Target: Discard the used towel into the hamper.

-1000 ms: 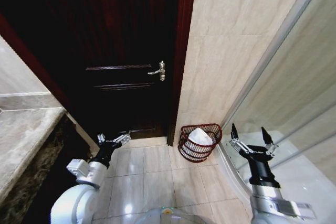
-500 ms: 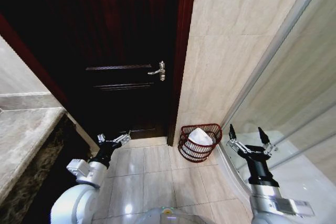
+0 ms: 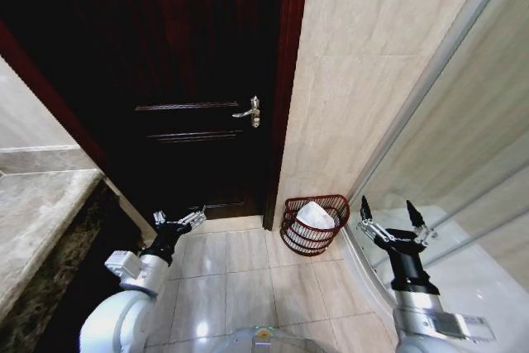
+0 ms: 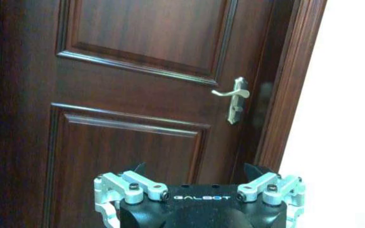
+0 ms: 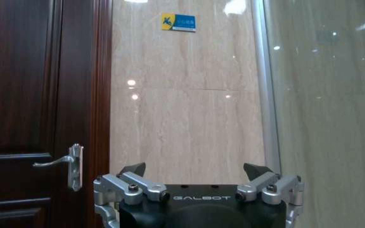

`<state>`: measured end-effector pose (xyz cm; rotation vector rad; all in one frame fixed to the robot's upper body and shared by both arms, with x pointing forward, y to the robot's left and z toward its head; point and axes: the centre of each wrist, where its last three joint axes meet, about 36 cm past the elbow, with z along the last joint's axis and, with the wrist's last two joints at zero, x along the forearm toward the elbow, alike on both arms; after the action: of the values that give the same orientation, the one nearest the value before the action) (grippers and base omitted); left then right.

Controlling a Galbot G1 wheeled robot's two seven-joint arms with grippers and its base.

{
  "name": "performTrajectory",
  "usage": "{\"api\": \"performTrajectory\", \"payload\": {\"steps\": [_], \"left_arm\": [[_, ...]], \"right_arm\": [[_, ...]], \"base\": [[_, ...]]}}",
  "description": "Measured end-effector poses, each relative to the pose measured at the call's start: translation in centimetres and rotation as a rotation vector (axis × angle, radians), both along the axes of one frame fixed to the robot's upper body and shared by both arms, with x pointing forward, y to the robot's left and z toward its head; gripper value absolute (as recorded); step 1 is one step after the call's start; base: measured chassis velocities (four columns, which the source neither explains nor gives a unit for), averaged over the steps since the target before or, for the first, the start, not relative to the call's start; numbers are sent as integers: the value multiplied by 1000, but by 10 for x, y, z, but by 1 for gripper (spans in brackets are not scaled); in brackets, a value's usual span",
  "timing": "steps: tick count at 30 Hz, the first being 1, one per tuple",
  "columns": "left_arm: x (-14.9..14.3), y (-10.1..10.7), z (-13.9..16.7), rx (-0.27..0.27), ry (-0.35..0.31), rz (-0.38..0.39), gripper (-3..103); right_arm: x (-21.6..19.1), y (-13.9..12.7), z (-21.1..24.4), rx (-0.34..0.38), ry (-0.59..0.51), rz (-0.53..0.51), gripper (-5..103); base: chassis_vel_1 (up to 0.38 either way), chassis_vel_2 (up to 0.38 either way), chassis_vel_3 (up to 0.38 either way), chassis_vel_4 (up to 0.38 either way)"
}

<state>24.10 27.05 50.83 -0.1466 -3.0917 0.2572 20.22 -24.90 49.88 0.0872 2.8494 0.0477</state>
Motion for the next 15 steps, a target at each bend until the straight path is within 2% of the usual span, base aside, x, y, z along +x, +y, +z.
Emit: {"api": "performTrajectory", "payload": {"steps": [15], "left_arm": [[0,0,0,0,0,0,100]], "right_arm": [[0,0,0,0,0,0,100]], "base": [[-43,-44,-43,-50]]}}
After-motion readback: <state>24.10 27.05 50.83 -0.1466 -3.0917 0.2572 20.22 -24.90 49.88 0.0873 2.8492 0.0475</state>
